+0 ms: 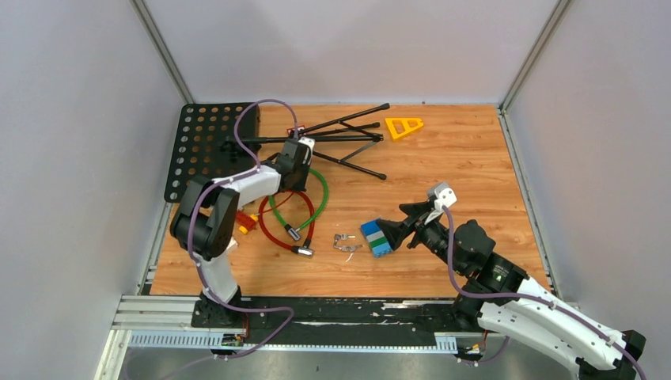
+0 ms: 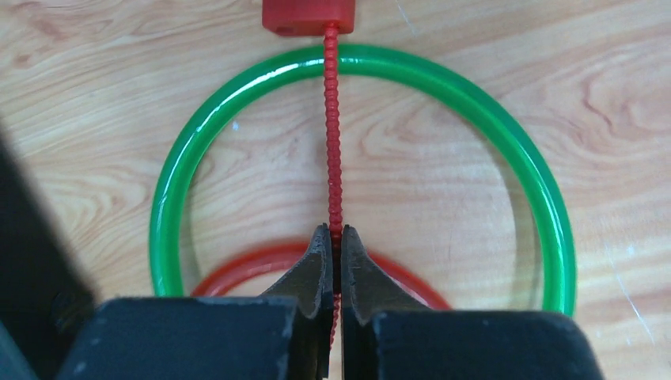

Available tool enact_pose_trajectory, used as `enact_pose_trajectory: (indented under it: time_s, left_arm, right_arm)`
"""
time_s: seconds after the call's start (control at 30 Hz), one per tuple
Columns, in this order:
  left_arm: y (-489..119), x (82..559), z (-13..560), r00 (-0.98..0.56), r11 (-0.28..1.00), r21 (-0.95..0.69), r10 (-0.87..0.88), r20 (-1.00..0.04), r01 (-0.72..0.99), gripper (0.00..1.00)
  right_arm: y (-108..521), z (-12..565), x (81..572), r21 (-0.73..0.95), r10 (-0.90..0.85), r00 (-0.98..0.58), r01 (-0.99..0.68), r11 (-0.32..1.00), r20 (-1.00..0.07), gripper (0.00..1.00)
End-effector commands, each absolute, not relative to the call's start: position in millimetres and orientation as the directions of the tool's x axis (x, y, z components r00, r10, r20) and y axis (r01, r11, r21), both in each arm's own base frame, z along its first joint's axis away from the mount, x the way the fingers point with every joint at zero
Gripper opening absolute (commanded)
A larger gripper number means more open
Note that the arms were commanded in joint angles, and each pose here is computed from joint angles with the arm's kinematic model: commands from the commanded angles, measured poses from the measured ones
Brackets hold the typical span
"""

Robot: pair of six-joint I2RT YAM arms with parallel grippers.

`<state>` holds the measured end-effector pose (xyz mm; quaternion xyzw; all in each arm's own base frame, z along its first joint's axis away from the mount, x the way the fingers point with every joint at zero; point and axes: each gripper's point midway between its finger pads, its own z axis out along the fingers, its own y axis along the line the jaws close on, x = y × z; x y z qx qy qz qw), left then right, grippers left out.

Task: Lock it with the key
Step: Pick up the lock from the center of the board.

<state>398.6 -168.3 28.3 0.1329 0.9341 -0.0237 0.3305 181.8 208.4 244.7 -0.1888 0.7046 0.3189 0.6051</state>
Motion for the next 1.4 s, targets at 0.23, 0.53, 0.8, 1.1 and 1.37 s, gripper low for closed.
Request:
enact_pose_trajectory:
  time_s: [0.23, 0.53, 0.8, 1.1, 1.37]
  left_arm:
    - [-197, 340, 185, -0.485, 0.875, 0.045, 0.309, -0.818, 0.482, 0.00]
    - [-237, 254, 264, -0.238, 0.582, -0.034, 0.277, -0.931, 0.812, 0.00]
    - [-272, 191, 327, -0.153, 0.290, -0.092, 0.195, -0.969, 0.953, 0.00]
    - [-295, 158, 302, -0.082, 0.181, -0.014, 0.373, -0.924, 0.983, 0.00]
    - [-302, 144, 295, -0.064, 0.118, -0.016, 0.417, -0.907, 0.993, 0.00]
  right_arm:
    - [209, 249, 188, 0.200, 0.118, -0.169, -0.644, 0.738, -0.979, 0.77]
    - [236, 280, 147, -0.089, 0.033, 0.120, -0.871, 0.483, -0.992, 0.77]
    - [238, 317, 126, -0.621, -0.052, 0.638, -0.724, 0.302, -0.769, 0.80]
    - [243, 320, 129, -0.795, -0.200, 0.770, -0.596, 0.112, -0.606, 0.79]
    - [242, 311, 132, -0.792, -0.236, 0.759, -0.603, 0.100, -0.607, 0.76]
